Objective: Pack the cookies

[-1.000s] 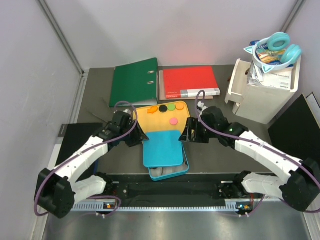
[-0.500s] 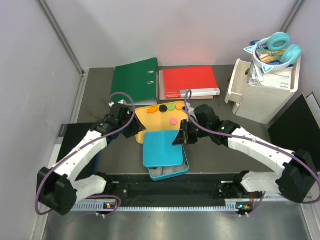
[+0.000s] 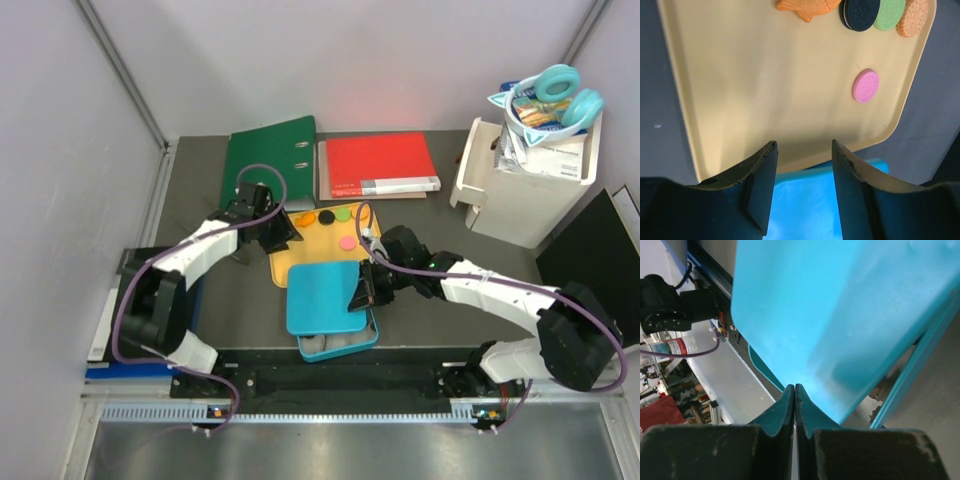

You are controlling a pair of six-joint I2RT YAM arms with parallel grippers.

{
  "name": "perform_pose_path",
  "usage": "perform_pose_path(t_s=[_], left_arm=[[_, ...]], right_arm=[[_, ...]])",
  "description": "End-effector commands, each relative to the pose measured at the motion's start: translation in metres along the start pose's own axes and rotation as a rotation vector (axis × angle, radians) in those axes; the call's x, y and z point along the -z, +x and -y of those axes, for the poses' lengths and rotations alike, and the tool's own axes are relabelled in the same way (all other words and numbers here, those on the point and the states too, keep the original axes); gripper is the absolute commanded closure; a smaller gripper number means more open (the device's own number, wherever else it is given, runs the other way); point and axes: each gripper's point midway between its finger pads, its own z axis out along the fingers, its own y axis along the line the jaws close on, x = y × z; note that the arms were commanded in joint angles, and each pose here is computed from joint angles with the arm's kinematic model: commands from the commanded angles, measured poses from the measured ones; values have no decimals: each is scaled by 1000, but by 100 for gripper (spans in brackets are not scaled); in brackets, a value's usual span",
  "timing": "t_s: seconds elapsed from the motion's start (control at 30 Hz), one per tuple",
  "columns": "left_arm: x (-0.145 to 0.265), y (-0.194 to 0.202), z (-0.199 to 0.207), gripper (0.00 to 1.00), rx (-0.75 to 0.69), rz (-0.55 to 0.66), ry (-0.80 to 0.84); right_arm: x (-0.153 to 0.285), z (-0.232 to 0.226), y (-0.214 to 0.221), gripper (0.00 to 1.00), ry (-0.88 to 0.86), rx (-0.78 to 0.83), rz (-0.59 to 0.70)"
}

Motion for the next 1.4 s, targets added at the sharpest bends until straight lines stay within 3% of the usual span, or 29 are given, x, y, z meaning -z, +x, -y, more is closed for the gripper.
perform_pose_path(t_s=[0.0, 0.53, 0.83, 0.93, 1.1, 1.37], left_arm=[[-17, -5, 29, 49, -66, -78, 115], [-37, 23, 6, 56, -99, -173, 105], [-30, 36, 5, 57, -106, -197, 128], [-29, 38, 5, 58, -108, -200, 127], [-30, 37, 5, 58, -110, -199, 126], [-30, 33, 6, 57, -97, -182, 122]], right_arm=[[-5, 6, 8, 100, -11, 34, -19], [5, 9, 11, 100, 21, 54, 9], [22, -16, -3, 100, -14, 92, 46], [40, -38, -3, 98, -70, 181, 71], [58, -42, 38, 100, -56, 310, -23], [46, -13, 96, 100, 25, 297, -123]])
